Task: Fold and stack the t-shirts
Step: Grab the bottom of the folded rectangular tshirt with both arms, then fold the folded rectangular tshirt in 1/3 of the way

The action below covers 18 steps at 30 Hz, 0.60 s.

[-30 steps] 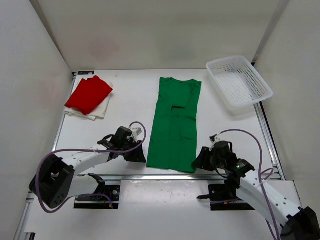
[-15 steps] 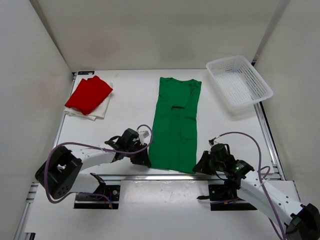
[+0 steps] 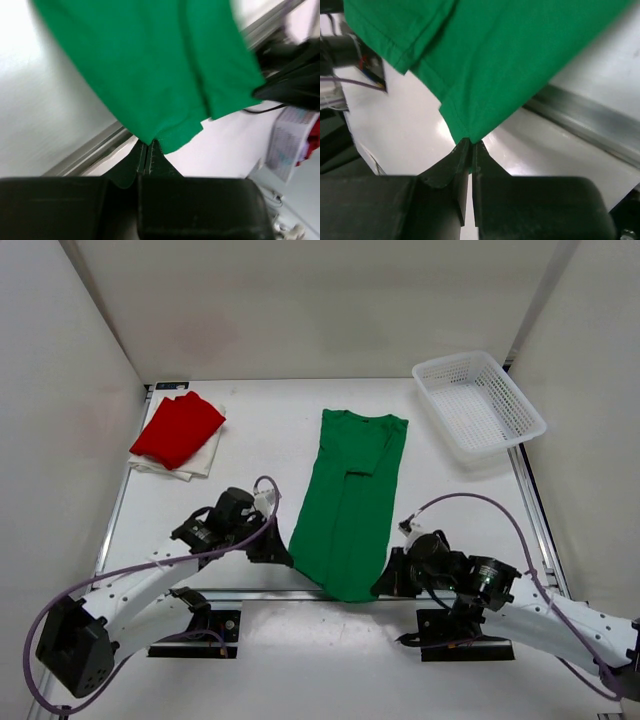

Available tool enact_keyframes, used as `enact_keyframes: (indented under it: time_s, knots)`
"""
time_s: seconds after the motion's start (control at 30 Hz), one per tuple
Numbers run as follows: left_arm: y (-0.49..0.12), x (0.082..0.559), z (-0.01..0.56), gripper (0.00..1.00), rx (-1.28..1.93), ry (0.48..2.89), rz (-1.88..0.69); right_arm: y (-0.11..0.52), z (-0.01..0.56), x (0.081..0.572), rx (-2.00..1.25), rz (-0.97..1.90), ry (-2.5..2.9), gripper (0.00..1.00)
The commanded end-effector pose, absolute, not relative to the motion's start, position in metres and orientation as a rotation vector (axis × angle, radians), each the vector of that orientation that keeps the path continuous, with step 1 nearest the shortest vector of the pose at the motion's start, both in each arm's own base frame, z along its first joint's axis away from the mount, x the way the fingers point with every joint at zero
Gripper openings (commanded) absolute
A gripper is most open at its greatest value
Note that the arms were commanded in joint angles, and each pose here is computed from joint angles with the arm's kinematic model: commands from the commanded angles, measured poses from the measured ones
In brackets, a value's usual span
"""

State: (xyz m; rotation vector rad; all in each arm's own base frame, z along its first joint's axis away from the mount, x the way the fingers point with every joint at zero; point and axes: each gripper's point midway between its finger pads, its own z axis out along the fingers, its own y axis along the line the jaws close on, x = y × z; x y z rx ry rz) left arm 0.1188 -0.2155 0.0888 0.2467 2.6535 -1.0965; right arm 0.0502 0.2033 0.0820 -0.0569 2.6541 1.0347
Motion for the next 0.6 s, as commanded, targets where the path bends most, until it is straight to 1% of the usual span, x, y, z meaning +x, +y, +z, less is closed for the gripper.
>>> enact_keyframes:
  time_s: [0.0, 0.03, 0.07, 0.1, 0.17, 0.23, 0.27, 0.3, 0.33, 0.37, 0.43, 0.47, 0.5, 0.57]
  knots:
    - [-0.224, 0.140, 0.123, 0.00, 0.215, 2.590, -1.137, 0.201, 0.099, 0.089, 0.016, 0.987, 2.553, 0.00]
    - [-0.225, 0.148, 0.122, 0.00, 0.204, 2.592, -1.130, 0.204, 0.103, 0.094, -0.074, 1.020, 2.538, 0.00]
    - [-0.226, 0.164, 0.126, 0.00, 0.179, 2.571, -1.116, 0.198, 0.114, 0.115, -0.068, 1.044, 2.483, 0.01]
    - [-0.229, 0.175, 0.136, 0.00, 0.182, 2.535, -1.116, 0.184, 0.115, 0.141, 0.042, 1.005, 2.460, 0.00]
    - [-0.228, 0.208, 0.139, 0.00, 0.136, 2.504, -1.074, 0.172, 0.131, 0.171, 0.059, 1.009, 2.370, 0.00]
    - [-0.229, 0.241, 0.154, 0.00, 0.067, 2.436, -1.066, 0.147, 0.134, 0.206, 0.091, 0.903, 2.318, 0.00]
    - [-0.228, 0.259, 0.150, 0.00, 0.030, 2.418, -1.060, 0.146, 0.140, 0.215, 0.076, 0.920, 2.285, 0.00]
    - [-0.230, 0.277, 0.147, 0.00, -0.004, 2.405, -1.042, 0.137, 0.134, 0.227, 0.106, 0.901, 2.294, 0.00]
    - [-0.234, 0.284, 0.149, 0.00, -0.010, 2.401, -1.048, 0.137, 0.131, 0.236, 0.095, 0.919, 2.292, 0.00]
    - [-0.237, 0.295, 0.139, 0.00, -0.020, 2.424, -1.055, 0.135, 0.136, 0.247, 0.087, 0.895, 2.267, 0.00]
    - [-0.248, 0.316, 0.138, 0.00, -0.011, 2.421, -1.047, 0.132, 0.124, 0.264, 0.083, 0.817, 2.294, 0.00]
    - [-0.246, 0.325, 0.128, 0.00, -0.041, 2.444, -1.024, 0.131, 0.128, 0.274, 0.081, 0.807, 2.269, 0.00]
    - [-0.250, 0.332, 0.122, 0.00, -0.036, 2.453, -1.024, 0.127, 0.120, 0.279, 0.114, 0.807, 2.286, 0.00]
    - [-0.249, 0.351, 0.121, 0.00, -0.067, 2.436, -0.986, 0.125, 0.123, 0.300, 0.138, 0.822, 2.245, 0.00]
